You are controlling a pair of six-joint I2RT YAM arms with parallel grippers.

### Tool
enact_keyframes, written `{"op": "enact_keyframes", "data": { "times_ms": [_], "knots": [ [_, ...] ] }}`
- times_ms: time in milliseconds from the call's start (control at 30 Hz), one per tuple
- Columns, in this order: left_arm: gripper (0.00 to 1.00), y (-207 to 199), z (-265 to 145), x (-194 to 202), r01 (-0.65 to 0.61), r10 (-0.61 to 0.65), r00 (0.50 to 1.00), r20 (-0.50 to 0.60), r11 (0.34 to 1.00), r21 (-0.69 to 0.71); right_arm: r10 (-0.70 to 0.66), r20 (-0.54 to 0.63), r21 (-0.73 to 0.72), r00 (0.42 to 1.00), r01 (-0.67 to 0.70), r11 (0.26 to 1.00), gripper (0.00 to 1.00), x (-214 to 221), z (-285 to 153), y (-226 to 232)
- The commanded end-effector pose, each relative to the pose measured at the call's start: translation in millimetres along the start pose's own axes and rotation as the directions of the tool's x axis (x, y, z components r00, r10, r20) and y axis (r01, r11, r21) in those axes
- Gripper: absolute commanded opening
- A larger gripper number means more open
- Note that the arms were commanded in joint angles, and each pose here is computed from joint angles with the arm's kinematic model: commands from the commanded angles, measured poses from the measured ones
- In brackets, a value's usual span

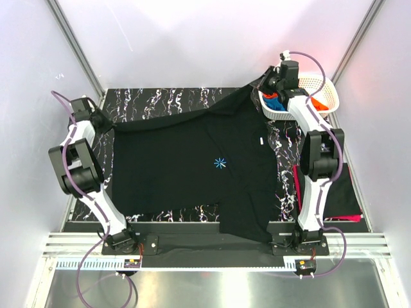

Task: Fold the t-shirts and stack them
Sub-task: Fold the tshirt

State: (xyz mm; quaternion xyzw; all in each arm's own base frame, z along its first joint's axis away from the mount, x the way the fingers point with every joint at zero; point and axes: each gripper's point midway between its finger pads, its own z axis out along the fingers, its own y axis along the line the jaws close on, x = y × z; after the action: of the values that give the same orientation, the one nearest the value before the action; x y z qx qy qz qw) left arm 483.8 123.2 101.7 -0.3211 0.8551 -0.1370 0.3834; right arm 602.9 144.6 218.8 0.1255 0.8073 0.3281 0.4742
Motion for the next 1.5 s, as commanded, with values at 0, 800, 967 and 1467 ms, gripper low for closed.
{"op": "enact_keyframes", "data": {
  "times_ms": [0, 800, 967, 1467],
  "knots": [
    [0.00, -10, -25, 1, -0.038, 0.039, 0.999, -0.023, 0.999, 0.033, -0.041, 0.060, -0.022, 0.997, 0.043, 0.999, 0.00, -25, -38, 30],
    [0.00, 48, -41, 56, -0.088, 0.044, 0.964, -0.263, 0.983, -0.158, -0.063, -0.046, 0.147, 0.997, 0.069, 0.987, 0.00, 38, -116, -6],
    [0.00, 54, -38, 62, -0.100, 0.049, 0.957, -0.285, 0.981, -0.167, -0.049, -0.097, 0.167, 0.994, 0.064, 0.984, 0.00, 60, -118, -19],
    [0.00, 71, -32, 73, -0.108, 0.039, 0.947, -0.319, 0.973, -0.202, -0.036, -0.147, 0.200, 0.989, 0.065, 0.978, 0.00, 81, -113, -39]
  ]
}}
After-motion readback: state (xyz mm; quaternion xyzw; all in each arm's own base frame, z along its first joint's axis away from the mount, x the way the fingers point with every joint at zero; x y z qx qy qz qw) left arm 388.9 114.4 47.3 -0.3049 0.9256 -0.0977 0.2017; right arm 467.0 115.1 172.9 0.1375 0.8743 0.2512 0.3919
